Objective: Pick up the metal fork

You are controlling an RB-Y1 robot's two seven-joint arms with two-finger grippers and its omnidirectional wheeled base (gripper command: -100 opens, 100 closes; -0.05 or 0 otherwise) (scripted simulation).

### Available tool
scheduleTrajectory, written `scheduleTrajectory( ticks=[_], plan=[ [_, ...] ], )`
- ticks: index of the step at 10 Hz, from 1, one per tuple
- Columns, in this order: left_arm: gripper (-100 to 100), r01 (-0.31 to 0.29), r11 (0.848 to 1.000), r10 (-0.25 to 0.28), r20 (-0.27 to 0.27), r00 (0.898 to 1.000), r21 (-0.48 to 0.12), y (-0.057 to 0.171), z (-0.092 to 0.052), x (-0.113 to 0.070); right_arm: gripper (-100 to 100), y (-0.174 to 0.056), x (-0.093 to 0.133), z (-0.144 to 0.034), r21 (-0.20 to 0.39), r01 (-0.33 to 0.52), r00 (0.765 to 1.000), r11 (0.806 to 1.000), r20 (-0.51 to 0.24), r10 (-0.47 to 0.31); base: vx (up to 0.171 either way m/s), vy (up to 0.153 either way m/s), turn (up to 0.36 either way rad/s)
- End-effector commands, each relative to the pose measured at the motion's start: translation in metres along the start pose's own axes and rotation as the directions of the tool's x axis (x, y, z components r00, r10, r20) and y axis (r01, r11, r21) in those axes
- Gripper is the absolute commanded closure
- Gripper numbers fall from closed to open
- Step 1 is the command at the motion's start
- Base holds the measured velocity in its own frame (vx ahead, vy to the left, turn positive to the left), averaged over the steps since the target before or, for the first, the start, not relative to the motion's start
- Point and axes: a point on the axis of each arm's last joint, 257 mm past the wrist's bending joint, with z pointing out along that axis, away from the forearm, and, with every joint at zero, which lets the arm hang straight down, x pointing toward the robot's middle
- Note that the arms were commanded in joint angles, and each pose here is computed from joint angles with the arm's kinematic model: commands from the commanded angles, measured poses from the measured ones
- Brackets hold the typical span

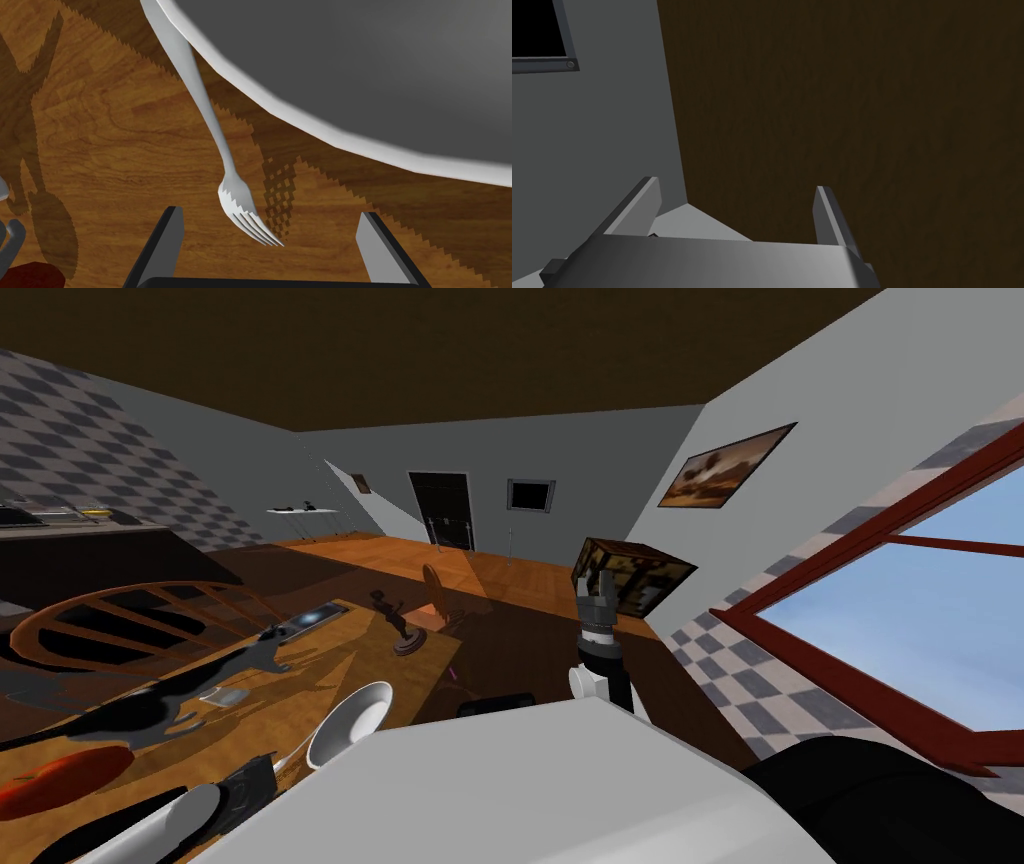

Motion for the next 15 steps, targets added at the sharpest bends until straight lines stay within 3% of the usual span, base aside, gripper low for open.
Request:
scheduleTrajectory(
  ticks=[1,4,9,10,11,12,13,14,15],
  plan=[
    [-100,0.012,1.000,-0.012,0.011,1.000,-0.021,0.003,0.001,-0.006,0,0.000,0.000,0.000,0.000,0.000,1.000,1.000,0.000,0.000,0.004,0.024,-0.078],
    [-100,0.075,0.991,-0.069,0.061,0.996,-0.109,0.017,-0.004,-0.033,0,0.000,0.000,0.000,0.000,0.000,1.000,1.000,0.000,0.000,0.007,0.037,-0.222],
    [-100,0.136,0.970,-0.117,0.103,0.988,-0.201,0.040,-0.011,-0.052,0,0.000,0.000,0.000,0.000,0.000,1.000,1.000,0.000,0.000,0.006,0.027,-0.111],
    [-100,0.132,0.973,-0.115,0.098,0.989,-0.188,0.035,-0.010,-0.051,0,0.000,0.000,0.000,0.000,0.000,1.000,1.000,0.000,0.000,0.001,0.012,-0.014],
    [0,0.131,0.973,-0.113,0.099,0.989,-0.192,0.036,-0.011,-0.051,0,0.000,0.000,0.000,0.000,0.000,1.000,1.000,0.000,0.000,0.000,0.000,0.000],
    [-100,0.103,0.976,-0.082,0.116,0.990,-0.190,0.045,-0.012,-0.058,0,0.000,0.000,0.000,0.000,0.000,1.000,1.000,0.000,0.000,0.015,0.033,-0.039],
    [-100,0.126,0.974,-0.105,0.119,0.987,-0.187,0.045,-0.012,-0.057,0,0.000,0.000,0.000,0.000,0.000,1.000,1.000,0.000,0.000,0.024,0.042,-0.017],
    [-100,0.082,0.978,-0.057,0.132,0.990,-0.190,0.055,-0.014,-0.064,0,0.000,0.000,0.000,0.000,0.000,1.000,1.000,0.000,0.000,0.041,0.049,-0.031],
    [-100,0.116,0.976,-0.092,0.134,0.987,-0.184,0.054,-0.013,-0.061,0,0.000,0.000,0.000,0.000,0.000,1.000,1.000,0.000,0.000,0.036,0.047,-0.017]
  ],
)
